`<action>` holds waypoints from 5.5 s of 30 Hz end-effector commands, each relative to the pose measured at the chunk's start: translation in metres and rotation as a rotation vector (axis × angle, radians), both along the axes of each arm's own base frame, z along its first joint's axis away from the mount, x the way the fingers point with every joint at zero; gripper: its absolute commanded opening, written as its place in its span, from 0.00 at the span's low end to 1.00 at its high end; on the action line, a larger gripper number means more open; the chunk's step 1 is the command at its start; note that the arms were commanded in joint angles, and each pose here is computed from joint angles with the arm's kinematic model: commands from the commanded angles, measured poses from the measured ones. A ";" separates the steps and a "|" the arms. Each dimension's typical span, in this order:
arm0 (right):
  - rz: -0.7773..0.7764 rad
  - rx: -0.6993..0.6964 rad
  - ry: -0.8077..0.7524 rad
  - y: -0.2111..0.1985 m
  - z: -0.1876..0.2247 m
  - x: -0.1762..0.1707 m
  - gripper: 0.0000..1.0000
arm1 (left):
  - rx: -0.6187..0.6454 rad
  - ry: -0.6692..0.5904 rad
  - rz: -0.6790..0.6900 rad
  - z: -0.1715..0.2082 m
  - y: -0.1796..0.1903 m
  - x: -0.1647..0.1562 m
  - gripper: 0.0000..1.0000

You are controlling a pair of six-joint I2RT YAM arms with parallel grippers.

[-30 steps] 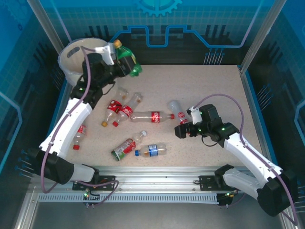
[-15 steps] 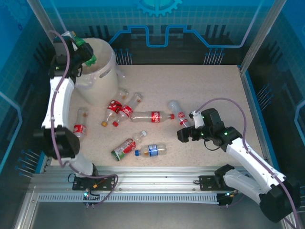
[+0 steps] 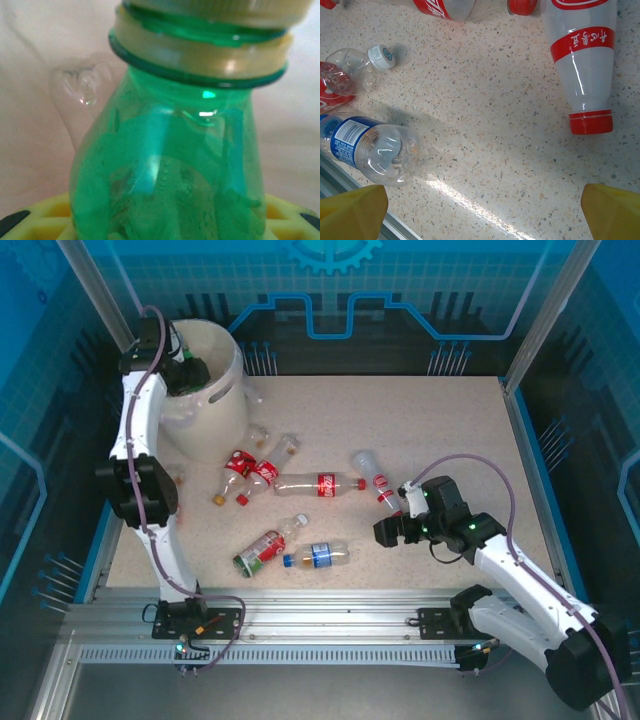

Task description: Put the plastic bottles in the bin

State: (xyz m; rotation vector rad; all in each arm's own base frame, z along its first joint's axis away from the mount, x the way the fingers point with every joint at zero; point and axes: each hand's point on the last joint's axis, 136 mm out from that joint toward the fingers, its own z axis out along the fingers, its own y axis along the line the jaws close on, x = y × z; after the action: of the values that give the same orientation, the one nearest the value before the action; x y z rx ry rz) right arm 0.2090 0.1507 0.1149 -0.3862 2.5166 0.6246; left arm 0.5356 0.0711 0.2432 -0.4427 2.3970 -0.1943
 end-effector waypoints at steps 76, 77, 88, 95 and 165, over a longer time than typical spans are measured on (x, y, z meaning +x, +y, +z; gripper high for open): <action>0.041 -0.517 0.180 -0.007 -0.093 0.125 0.54 | -0.505 -0.154 -0.333 -0.049 -0.274 -0.240 0.96; 0.040 -0.514 0.174 -0.007 -0.091 0.124 0.49 | -0.515 -0.152 -0.336 -0.050 -0.276 -0.239 0.96; 0.083 -0.264 0.066 0.017 -0.034 0.096 0.43 | -0.745 -0.193 -0.460 -0.026 -0.327 -0.234 0.99; 0.095 -0.007 0.024 0.041 0.004 0.066 0.43 | -0.728 -0.142 -0.528 -0.039 -0.369 -0.225 0.99; 0.012 0.083 -0.058 -0.009 0.043 0.032 0.86 | -0.032 -0.806 0.089 0.214 0.003 -0.045 0.29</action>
State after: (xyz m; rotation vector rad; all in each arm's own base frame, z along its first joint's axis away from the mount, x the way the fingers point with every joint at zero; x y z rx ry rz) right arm 0.2421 0.1481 0.1572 -0.3879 2.4213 0.7372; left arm 0.4832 0.0515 0.4476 -0.4160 1.6171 -0.4267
